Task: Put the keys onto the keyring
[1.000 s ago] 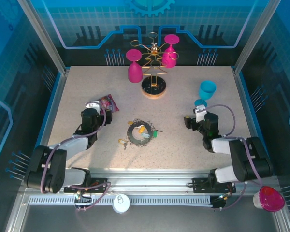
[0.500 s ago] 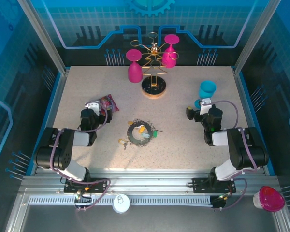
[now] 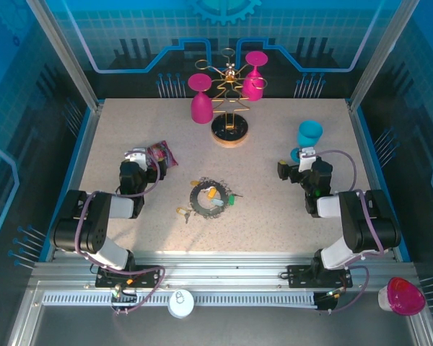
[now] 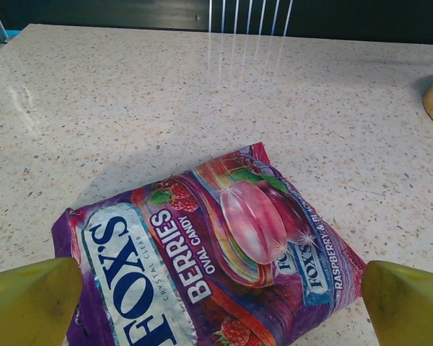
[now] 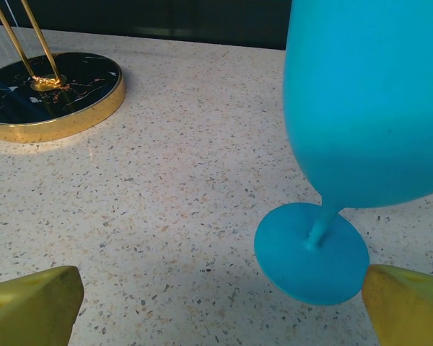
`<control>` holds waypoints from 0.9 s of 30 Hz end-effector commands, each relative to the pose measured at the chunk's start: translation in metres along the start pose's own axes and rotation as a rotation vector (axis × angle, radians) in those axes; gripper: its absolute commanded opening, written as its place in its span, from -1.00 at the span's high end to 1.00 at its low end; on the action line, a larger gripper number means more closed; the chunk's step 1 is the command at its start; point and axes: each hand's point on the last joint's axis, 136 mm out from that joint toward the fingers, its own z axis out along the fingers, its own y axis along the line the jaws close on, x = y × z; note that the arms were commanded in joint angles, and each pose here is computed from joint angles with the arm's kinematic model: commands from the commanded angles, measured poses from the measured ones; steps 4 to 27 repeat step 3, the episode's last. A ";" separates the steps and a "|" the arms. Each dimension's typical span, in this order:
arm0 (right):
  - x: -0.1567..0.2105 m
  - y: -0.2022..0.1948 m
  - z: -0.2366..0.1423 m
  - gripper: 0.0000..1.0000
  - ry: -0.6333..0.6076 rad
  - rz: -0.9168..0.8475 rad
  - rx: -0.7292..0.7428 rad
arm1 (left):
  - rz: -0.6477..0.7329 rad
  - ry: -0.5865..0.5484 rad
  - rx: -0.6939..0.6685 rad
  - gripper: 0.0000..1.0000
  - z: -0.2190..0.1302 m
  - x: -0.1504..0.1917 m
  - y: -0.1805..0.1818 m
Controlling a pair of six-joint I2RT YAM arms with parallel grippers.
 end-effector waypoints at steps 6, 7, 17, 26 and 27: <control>-0.006 -0.004 -0.001 -0.99 -0.018 0.013 0.007 | 0.006 -0.017 0.061 -0.99 0.001 -0.006 -0.008; -0.006 -0.004 -0.001 -0.99 -0.018 0.013 0.007 | 0.006 -0.017 0.061 -0.99 0.001 -0.006 -0.008; -0.006 -0.004 -0.001 -0.99 -0.018 0.013 0.007 | 0.006 -0.017 0.061 -0.99 0.001 -0.006 -0.008; -0.006 -0.004 -0.001 -0.99 -0.018 0.013 0.007 | 0.006 -0.017 0.061 -0.99 0.001 -0.006 -0.008; -0.006 -0.004 -0.001 -0.99 -0.018 0.013 0.007 | 0.006 -0.017 0.061 -0.99 0.001 -0.006 -0.008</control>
